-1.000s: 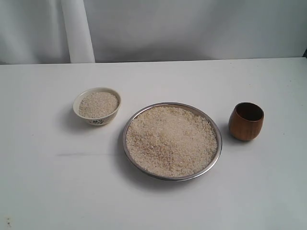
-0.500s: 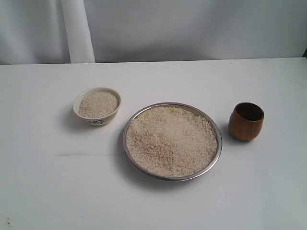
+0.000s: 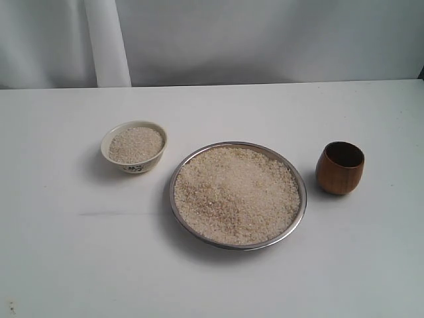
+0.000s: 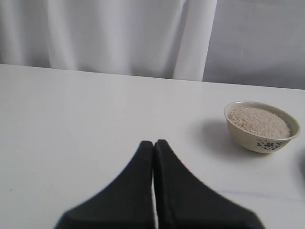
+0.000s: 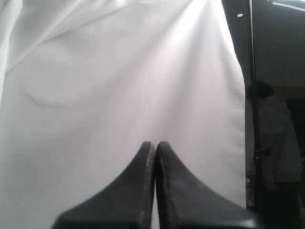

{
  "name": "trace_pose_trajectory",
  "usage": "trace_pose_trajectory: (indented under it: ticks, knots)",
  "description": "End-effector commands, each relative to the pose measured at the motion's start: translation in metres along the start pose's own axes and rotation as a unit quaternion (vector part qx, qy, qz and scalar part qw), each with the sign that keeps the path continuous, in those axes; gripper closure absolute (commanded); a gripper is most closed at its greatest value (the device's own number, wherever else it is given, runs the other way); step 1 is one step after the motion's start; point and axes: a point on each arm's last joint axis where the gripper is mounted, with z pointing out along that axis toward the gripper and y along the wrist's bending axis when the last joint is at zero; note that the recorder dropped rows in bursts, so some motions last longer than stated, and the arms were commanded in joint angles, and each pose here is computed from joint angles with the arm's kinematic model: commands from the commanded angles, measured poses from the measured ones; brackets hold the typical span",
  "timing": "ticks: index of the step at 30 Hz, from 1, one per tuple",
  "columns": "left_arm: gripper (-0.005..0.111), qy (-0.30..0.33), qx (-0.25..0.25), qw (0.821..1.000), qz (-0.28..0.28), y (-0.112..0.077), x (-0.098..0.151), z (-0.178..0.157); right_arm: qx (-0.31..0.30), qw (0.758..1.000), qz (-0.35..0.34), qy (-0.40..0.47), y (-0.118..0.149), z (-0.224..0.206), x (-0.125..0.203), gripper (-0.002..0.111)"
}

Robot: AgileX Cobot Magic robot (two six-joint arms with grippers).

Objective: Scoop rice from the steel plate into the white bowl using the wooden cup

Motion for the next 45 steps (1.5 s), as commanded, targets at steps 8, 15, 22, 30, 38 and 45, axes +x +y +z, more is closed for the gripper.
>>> trace_pose_trajectory:
  ticks: [8,15,22,30,38,45]
  knots:
    - [0.107,-0.002,0.004,1.000,-0.003,-0.001,0.000,0.000,0.004,1.000,0.003,-0.013,0.000,0.000,-0.002,0.108]
    - [0.107,-0.002,0.004,1.000,-0.003,-0.001,0.000,0.000,0.004,1.000,0.003,-0.013,0.000,0.000,-0.002,0.108]
    - [0.107,-0.002,0.004,1.000,-0.002,-0.001,0.000,0.000,0.001,0.992,0.120,-0.033,-0.001,-0.001,-0.005,0.108]
    - [0.107,-0.002,0.004,1.000,-0.003,-0.001,0.000,0.000,-0.012,0.987,0.160,-0.005,0.002,0.007,-0.021,0.108]
    - [0.107,-0.002,0.004,1.000,-0.003,-0.001,0.000,0.000,0.006,0.985,0.086,0.152,-0.002,0.063,-0.065,0.108]
    - [0.107,-0.002,0.004,1.000,-0.002,-0.001,0.000,0.000,0.034,0.959,-0.005,0.281,-0.010,0.121,-0.076,0.108]
